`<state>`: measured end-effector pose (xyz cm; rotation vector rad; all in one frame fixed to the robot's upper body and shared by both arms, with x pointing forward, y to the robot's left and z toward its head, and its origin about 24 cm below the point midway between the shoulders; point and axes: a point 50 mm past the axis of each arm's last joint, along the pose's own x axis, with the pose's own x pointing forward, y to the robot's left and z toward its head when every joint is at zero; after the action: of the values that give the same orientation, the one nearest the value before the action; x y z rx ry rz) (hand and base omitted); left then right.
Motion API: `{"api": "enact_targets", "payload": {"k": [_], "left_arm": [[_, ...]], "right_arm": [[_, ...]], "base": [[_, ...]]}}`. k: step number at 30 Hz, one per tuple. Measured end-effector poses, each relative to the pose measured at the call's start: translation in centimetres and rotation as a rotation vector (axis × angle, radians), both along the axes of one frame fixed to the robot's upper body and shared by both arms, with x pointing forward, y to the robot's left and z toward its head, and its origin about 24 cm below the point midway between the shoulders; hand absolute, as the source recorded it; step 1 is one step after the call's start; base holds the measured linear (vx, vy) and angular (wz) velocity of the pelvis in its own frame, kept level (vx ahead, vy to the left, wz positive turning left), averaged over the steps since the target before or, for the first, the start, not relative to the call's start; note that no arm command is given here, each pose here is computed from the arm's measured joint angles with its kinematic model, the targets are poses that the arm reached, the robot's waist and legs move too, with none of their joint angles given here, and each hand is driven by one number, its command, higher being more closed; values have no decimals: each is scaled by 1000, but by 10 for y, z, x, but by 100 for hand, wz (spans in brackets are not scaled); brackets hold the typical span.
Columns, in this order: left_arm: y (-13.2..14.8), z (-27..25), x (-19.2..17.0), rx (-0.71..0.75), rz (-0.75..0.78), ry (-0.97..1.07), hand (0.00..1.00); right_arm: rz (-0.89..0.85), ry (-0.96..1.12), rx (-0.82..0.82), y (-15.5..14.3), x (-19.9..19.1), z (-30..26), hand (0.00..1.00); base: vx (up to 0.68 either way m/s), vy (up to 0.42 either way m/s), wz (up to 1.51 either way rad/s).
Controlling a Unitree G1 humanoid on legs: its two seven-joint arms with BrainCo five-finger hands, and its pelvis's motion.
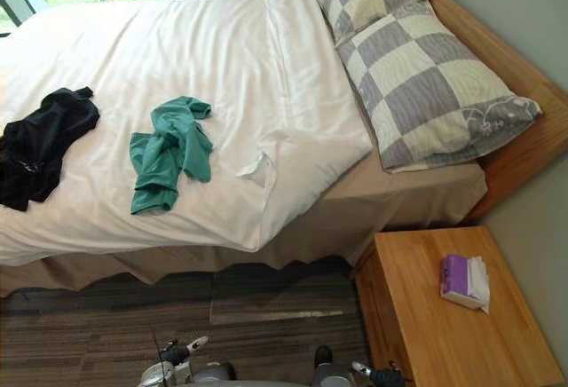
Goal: Tidy the bed and pick cloth on bed and put in laundry
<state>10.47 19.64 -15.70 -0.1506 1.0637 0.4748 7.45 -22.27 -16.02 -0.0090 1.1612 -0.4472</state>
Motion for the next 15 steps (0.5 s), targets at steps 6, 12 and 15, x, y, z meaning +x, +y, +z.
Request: {"api": "enact_targets", "payload": {"k": [6, 12, 15], "left_arm": [[0, 1, 2, 11, -46, 1, 0], [0, -2, -5, 23, -89, 38, 0], [7, 0, -3, 53, -130, 43, 0]], "right_arm": [[22, -10, 0, 2, 7, 1, 0], [-26, -34, -7, -3, 9, 3, 0], [-44, -59, 15, 4, 15, 3, 0]], "base": [[102, 142, 0], [149, 89, -29], [210, 43, -1]]}}
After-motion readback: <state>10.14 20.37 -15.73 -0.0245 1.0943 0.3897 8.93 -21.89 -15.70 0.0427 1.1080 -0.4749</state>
